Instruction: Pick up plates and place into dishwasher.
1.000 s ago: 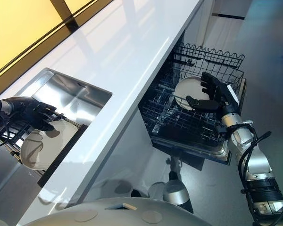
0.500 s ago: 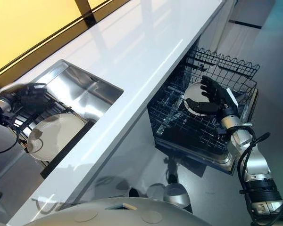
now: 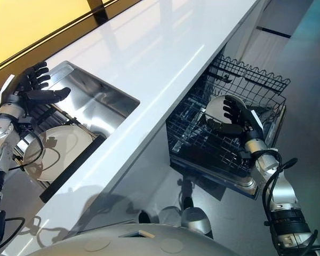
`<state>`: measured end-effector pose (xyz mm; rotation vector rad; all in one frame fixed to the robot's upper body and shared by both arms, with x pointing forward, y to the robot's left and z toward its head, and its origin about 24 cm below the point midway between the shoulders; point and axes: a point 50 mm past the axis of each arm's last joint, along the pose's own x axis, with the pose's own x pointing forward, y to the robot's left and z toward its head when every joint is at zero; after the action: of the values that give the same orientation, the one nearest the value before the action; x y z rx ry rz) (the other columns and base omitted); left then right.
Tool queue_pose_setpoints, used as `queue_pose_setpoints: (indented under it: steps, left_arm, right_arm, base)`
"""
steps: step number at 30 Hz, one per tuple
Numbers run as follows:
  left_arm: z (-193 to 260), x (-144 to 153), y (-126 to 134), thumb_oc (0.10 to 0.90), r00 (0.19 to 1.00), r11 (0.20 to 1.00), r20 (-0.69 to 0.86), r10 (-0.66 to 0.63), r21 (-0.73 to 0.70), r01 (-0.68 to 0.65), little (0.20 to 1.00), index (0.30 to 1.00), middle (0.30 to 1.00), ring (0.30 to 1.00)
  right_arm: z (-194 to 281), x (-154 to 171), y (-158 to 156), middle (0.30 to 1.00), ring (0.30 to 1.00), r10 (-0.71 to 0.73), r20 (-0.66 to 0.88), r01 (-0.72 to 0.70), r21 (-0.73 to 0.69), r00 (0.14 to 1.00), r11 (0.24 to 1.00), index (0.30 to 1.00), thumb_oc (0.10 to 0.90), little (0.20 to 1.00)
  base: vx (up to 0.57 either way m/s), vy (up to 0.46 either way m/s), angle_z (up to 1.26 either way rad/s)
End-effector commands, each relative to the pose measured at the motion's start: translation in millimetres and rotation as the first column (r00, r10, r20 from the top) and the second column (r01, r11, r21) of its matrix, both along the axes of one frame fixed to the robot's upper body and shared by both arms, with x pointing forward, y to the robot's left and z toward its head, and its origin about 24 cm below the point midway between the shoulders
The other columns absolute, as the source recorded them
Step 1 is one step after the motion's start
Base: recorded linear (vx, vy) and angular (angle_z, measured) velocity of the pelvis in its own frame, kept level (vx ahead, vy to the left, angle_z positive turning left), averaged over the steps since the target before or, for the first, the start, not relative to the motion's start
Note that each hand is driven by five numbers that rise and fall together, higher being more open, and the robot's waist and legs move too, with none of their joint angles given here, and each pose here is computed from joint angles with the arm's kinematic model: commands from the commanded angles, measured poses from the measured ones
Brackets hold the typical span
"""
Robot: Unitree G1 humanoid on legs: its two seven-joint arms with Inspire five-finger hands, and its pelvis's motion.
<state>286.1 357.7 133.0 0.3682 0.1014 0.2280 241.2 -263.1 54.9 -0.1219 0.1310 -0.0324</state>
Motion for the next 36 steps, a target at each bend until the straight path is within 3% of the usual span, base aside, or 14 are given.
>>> queue_pose_setpoints:
  steps: [1, 7, 10, 12, 16, 26, 36]
  left_arm:
    - [59, 3, 11, 0.800, 0.995, 0.983, 0.064, -0.073, 0.172, 0.061, 0.900, 0.900, 0.900, 0.900]
    - [68, 1, 20, 0.800, 0.995, 0.960, -0.041, -0.088, 0.263, 0.095, 0.900, 0.900, 0.900, 0.900]
    - [87, -5, 30, 0.800, 0.996, 0.952, 0.083, -0.016, 0.306, -0.011, 0.900, 0.900, 0.900, 0.900]
    - [110, -16, 43, 0.800, 0.959, 0.934, 0.271, 0.083, 0.315, -0.170, 0.900, 0.900, 0.900, 0.900]
    - [116, -26, 53, 0.800, 0.931, 0.919, 0.344, 0.125, 0.314, -0.239, 0.900, 0.900, 0.900, 0.900]
    - [96, -29, 53, 0.800, 0.978, 0.895, 0.184, 0.096, 0.414, -0.166, 0.900, 0.900, 0.900, 0.900]
    - [78, -23, 53, 0.800, 0.989, 0.881, -0.135, 0.062, 0.473, 0.009, 0.900, 0.900, 0.900, 0.900]
  right_arm:
    - [67, 25, 13, 0.900, 0.900, 0.087, 0.310, -0.074, -0.052, 0.947, 0.996, 0.900, 0.800, 0.900]
    - [71, 26, 11, 0.900, 0.900, 0.085, 0.314, -0.069, -0.061, 0.946, 0.996, 0.900, 0.800, 0.900]
    - [69, 24, 7, 0.900, 0.900, 0.073, 0.310, -0.057, -0.060, 0.948, 0.997, 0.900, 0.800, 0.900]
    - [65, 21, 2, 0.900, 0.900, 0.059, 0.304, -0.044, -0.054, 0.951, 0.998, 0.900, 0.800, 0.900]
    - [61, 19, -2, 0.900, 0.900, 0.047, 0.298, -0.036, -0.041, 0.953, 0.998, 0.900, 0.800, 0.900]
    - [62, 19, -1, 0.900, 0.900, 0.062, 0.280, -0.053, -0.040, 0.958, 0.998, 0.900, 0.800, 0.900]
    - [68, 22, 1, 0.900, 0.900, 0.064, 0.282, -0.052, -0.051, 0.957, 0.997, 0.900, 0.800, 0.900]
  base:
    - [-0.01, -0.005, 0.07]
    - [-0.01, -0.005, 0.06]
    - [0.00, 0.000, 0.00]
    - [0.00, 0.000, 0.00]
    - [0.00, 0.000, 0.00]
    - [0.00, -0.004, 0.02]
    - [0.00, 0.000, 0.03]
